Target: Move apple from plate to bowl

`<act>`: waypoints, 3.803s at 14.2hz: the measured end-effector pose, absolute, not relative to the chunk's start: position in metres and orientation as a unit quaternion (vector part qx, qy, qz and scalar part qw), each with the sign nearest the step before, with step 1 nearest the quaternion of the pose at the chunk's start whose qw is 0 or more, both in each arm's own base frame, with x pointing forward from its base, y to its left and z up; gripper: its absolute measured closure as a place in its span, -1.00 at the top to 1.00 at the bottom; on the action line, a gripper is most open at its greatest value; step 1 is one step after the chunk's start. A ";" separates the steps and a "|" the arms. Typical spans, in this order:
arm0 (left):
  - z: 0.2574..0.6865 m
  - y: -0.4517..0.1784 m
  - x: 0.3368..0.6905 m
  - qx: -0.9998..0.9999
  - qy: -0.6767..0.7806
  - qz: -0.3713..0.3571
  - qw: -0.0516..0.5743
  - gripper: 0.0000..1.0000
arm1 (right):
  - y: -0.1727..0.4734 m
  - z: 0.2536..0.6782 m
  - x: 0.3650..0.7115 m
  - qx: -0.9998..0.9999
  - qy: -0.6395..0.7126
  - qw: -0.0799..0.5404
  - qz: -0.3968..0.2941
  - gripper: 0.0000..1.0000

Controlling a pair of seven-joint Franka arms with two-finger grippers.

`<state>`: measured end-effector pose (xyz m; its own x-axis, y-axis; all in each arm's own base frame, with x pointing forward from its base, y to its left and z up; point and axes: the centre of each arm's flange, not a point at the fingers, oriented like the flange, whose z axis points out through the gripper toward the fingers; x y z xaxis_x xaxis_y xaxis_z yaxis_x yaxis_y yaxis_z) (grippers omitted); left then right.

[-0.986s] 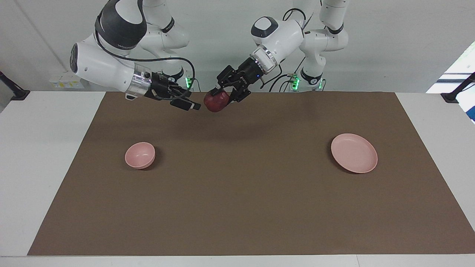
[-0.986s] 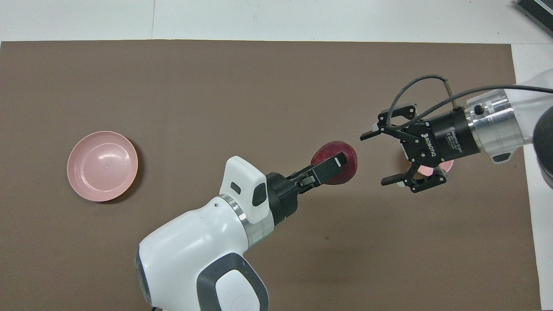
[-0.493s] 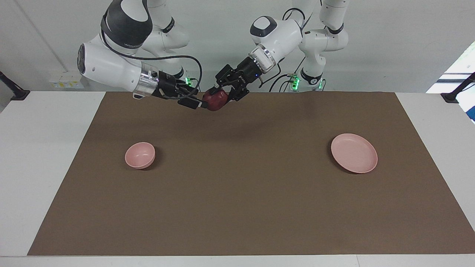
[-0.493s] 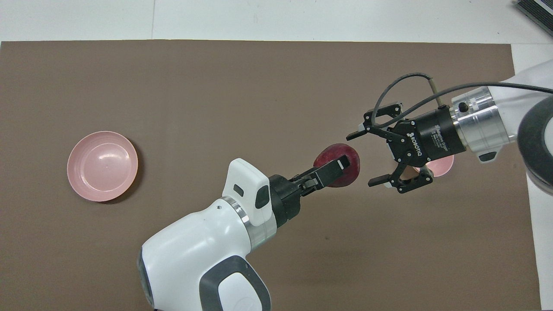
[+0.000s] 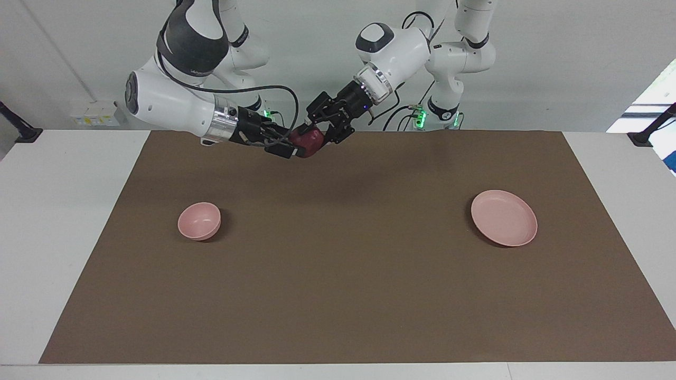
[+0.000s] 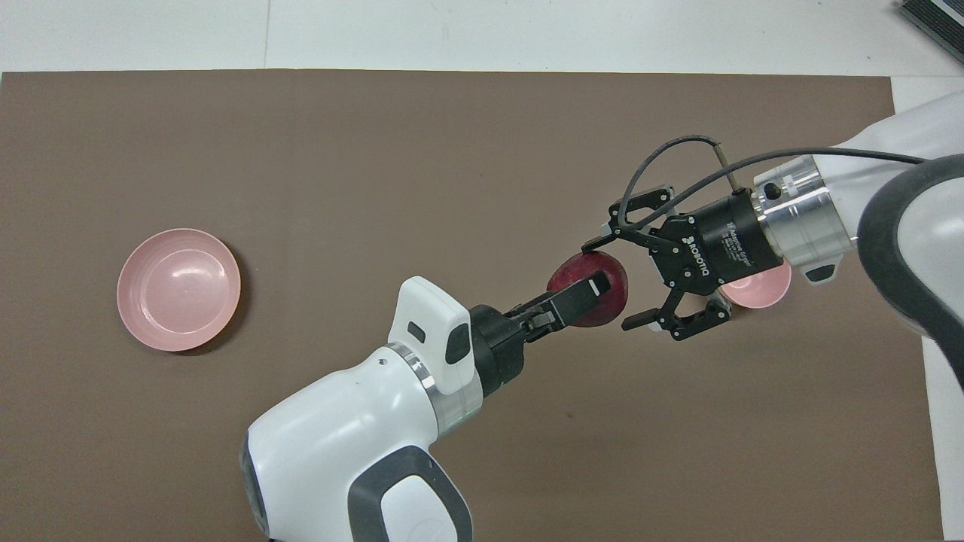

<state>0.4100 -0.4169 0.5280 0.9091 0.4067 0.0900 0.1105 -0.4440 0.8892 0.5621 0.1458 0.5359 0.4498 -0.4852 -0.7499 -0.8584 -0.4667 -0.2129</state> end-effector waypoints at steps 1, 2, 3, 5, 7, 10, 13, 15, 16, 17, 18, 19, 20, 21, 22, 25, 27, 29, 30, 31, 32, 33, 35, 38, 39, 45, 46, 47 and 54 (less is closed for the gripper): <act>0.528 -0.417 0.410 0.837 0.154 0.147 0.504 0.47 | 0.146 0.536 0.562 -0.798 0.421 0.298 0.313 1.00; 0.528 -0.417 0.410 0.837 0.154 0.147 0.504 0.47 | 0.147 0.536 0.562 -0.798 0.421 0.298 0.313 1.00; 0.528 -0.417 0.410 0.837 0.154 0.147 0.504 0.47 | 0.148 0.536 0.562 -0.798 0.420 0.298 0.313 1.00; 0.528 -0.417 0.410 0.837 0.154 0.147 0.504 0.47 | 0.149 0.536 0.561 -0.799 0.419 0.298 0.313 1.00; 0.528 -0.417 0.409 0.837 0.154 0.146 0.504 0.47 | 0.150 0.536 0.561 -0.799 0.419 0.297 0.314 1.00; 0.528 -0.418 0.408 0.837 0.153 0.146 0.504 0.47 | 0.153 0.535 0.560 -0.800 0.417 0.297 0.314 0.93; 0.527 -0.418 0.408 0.838 0.153 0.145 0.503 0.47 | 0.156 0.535 0.560 -0.801 0.415 0.296 0.314 0.68; 0.527 -0.418 0.408 0.838 0.153 0.145 0.503 0.47 | 0.157 0.535 0.560 -0.801 0.415 0.297 0.314 0.68; 0.527 -0.418 0.408 0.838 0.153 0.145 0.503 0.47 | 0.157 0.535 0.560 -0.801 0.415 0.297 0.314 0.68; 0.527 -0.418 0.408 0.838 0.153 0.145 0.503 0.47 | 0.157 0.535 0.560 -0.801 0.415 0.297 0.314 0.68; 0.527 -0.418 0.408 0.838 0.153 0.145 0.503 0.47 | 0.157 0.535 0.560 -0.801 0.415 0.297 0.314 0.68; 0.527 -0.418 0.408 0.838 0.153 0.145 0.503 0.47 | 0.157 0.535 0.560 -0.801 0.415 0.297 0.314 0.68; 0.527 -0.418 0.408 0.838 0.153 0.145 0.503 0.46 | 0.156 0.535 0.560 -0.801 0.415 0.297 0.314 0.67; 0.527 -0.418 0.408 0.838 0.153 0.145 0.503 0.46 | 0.156 0.535 0.560 -0.801 0.415 0.297 0.314 0.66; 0.527 -0.418 0.408 0.838 0.153 0.145 0.503 0.46 | 0.156 0.535 0.560 -0.801 0.415 0.297 0.314 0.66; 0.527 -0.418 0.408 0.838 0.152 0.146 0.503 0.47 | 0.157 0.535 0.560 -0.801 0.415 0.297 0.313 0.66; 0.528 -0.414 0.412 0.837 0.156 0.149 0.503 0.81 | 0.158 0.534 0.560 -0.801 0.415 0.296 0.315 0.66; 0.529 -0.408 0.418 0.836 0.160 0.155 0.502 1.00 | 0.158 0.533 0.560 -0.801 0.415 0.295 0.315 0.66; 0.529 -0.407 0.420 0.836 0.161 0.156 0.501 1.00 | 0.158 0.533 0.560 -0.801 0.415 0.295 0.315 0.66; 0.529 -0.406 0.421 0.836 0.162 0.157 0.501 1.00 | 0.158 0.533 0.560 -0.801 0.415 0.295 0.315 0.66; 0.529 -0.404 0.423 0.835 0.163 0.158 0.501 1.00 | 0.158 0.533 0.560 -0.801 0.414 0.295 0.315 0.66; 0.529 -0.403 0.424 0.835 0.164 0.158 0.500 1.00 | 0.158 0.533 0.560 -0.802 0.413 0.296 0.315 0.66; 0.528 -0.394 0.433 0.839 0.161 0.161 0.495 1.00 | 0.156 0.533 0.560 -0.806 0.406 0.299 0.311 0.66; 0.524 -0.367 0.463 0.858 0.131 0.147 0.475 1.00 | 0.143 0.532 0.563 -0.815 0.396 0.301 0.298 0.66; 0.522 -0.354 0.474 0.865 0.121 0.142 0.465 1.00 | 0.136 0.531 0.563 -0.824 0.390 0.295 0.287 0.66; 0.499 -0.264 0.524 0.926 0.050 0.086 0.363 1.00 | 0.087 0.513 0.563 -0.935 0.230 0.200 0.183 0.66; 0.493 -0.243 0.529 0.942 0.031 0.071 0.327 1.00 | 0.077 0.509 0.563 -0.949 0.197 0.181 0.170 0.66; 0.486 -0.221 0.533 0.957 0.011 0.057 0.284 1.00 | 0.064 0.503 0.564 -0.960 0.163 0.166 0.155 0.66; 0.498 -0.087 0.565 0.995 -0.029 0.071 0.061 1.00 | -0.015 0.446 0.590 -0.996 -0.019 0.073 0.052 0.66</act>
